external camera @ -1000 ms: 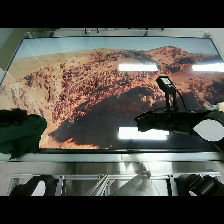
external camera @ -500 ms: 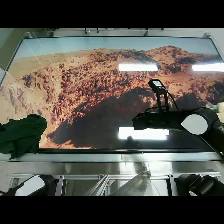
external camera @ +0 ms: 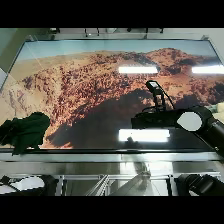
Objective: Fold the shirts.
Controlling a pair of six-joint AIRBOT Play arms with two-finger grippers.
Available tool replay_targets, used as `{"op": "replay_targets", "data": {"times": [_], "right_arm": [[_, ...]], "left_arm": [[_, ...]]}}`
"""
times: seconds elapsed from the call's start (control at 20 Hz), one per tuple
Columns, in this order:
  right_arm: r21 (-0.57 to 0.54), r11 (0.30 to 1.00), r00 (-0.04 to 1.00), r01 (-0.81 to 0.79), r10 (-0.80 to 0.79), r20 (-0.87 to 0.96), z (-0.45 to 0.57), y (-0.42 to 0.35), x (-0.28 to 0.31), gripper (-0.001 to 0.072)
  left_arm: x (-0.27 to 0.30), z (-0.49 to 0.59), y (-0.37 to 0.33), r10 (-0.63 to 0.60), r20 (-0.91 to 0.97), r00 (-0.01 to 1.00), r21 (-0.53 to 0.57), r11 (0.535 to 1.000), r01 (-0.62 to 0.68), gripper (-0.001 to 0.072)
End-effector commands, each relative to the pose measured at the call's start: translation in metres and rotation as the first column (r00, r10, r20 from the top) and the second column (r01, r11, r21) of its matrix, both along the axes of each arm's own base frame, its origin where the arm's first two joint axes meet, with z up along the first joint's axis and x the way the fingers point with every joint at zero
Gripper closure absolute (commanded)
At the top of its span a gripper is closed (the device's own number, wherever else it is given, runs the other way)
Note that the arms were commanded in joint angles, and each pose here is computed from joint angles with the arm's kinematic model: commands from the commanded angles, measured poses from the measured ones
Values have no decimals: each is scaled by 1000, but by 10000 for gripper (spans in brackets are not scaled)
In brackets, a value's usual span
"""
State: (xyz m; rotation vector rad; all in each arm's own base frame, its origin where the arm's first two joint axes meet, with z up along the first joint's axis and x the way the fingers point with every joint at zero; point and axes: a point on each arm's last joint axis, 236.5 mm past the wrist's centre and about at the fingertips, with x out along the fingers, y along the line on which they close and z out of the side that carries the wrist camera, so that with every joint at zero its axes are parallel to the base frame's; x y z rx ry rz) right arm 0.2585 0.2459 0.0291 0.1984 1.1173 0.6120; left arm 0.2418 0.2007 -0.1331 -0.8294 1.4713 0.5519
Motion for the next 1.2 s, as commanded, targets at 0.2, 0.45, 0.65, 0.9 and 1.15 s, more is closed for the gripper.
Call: {"op": "replay_targets", "data": {"times": [0.2, 0.45, 0.65, 0.9, 1.15], "right_arm": [[32, 999, 1000, 6, -6, -21, 2, 6, -3, 691], [32, 999, 1000, 9, -8, -20, 2, 5, -2, 691], [31, 1000, 1000, 8, -8, -20, 2, 5, -2, 691], [-6, 998, 994, 67, -67, -90, -7, -24, 2, 691], [-57, 988, 969, 141, -149, -197, -18, -68, 2, 116]], "left_arm": [[92, 28, -85, -189, 253, 949, -82, 973, 216, 679], [158, 152, -252, -513, 534, 672, -81, 761, 644, 679], [142, 205, -395, -720, 600, 349, 31, 457, 889, 679], [86, 204, -490, -807, 574, 136, -27, 148, 989, 677], [47, 174, -526, -845, 530, 70, -103, 18, 995, -9]]}}
